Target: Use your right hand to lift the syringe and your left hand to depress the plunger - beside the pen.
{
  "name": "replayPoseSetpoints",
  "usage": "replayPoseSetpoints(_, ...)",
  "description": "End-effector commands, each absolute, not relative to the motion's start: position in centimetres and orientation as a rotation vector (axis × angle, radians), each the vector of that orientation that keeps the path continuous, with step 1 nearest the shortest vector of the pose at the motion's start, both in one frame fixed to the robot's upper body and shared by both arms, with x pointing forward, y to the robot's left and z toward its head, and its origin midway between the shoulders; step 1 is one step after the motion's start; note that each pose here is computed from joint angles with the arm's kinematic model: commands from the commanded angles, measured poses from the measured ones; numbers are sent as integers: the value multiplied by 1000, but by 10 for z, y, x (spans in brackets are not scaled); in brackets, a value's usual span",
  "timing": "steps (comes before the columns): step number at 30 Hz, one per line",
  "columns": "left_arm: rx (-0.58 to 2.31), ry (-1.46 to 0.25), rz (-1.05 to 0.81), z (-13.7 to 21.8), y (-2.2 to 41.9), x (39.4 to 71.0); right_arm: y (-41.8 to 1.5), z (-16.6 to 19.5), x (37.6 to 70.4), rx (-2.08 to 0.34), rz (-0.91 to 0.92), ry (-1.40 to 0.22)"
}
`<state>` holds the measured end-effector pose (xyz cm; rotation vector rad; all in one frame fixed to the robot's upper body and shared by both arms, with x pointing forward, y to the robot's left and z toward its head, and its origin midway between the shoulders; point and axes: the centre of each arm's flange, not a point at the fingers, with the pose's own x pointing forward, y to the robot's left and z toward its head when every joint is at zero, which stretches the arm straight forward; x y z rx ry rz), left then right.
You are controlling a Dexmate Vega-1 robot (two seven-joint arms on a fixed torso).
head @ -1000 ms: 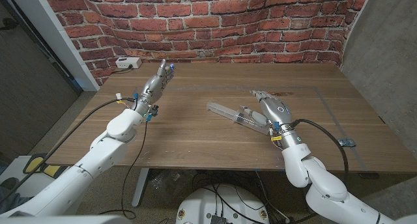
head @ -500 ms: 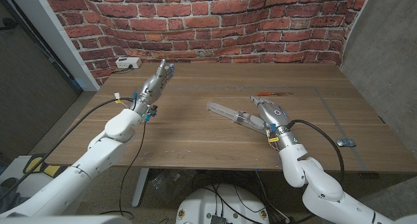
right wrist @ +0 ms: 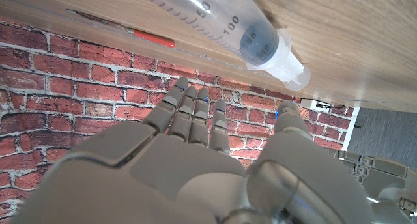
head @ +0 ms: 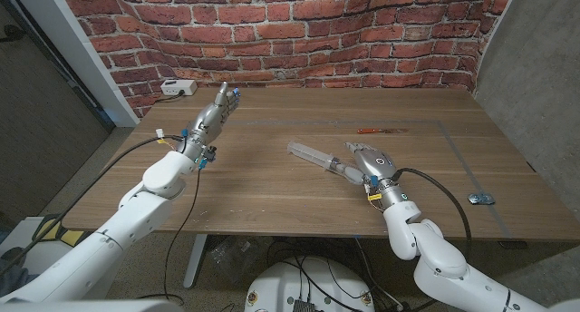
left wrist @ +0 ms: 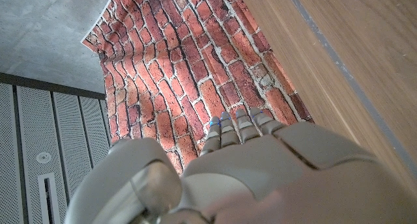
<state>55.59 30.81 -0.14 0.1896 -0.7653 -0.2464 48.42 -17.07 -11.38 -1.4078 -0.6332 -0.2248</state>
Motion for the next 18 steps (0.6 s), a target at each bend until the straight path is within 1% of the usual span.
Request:
replayPoseSetpoints(1,183,-764,-239,-2,315,559,-170,-118,497,-1433,-195,-541)
replayPoseSetpoints(14,172,-756,-233,-5,318,561,-171,-116,506,-1462,-158,-448)
replayPoseSetpoints(18,170,-752,-231,-6,318,562,-171,-113,504,-1473,-156,-443)
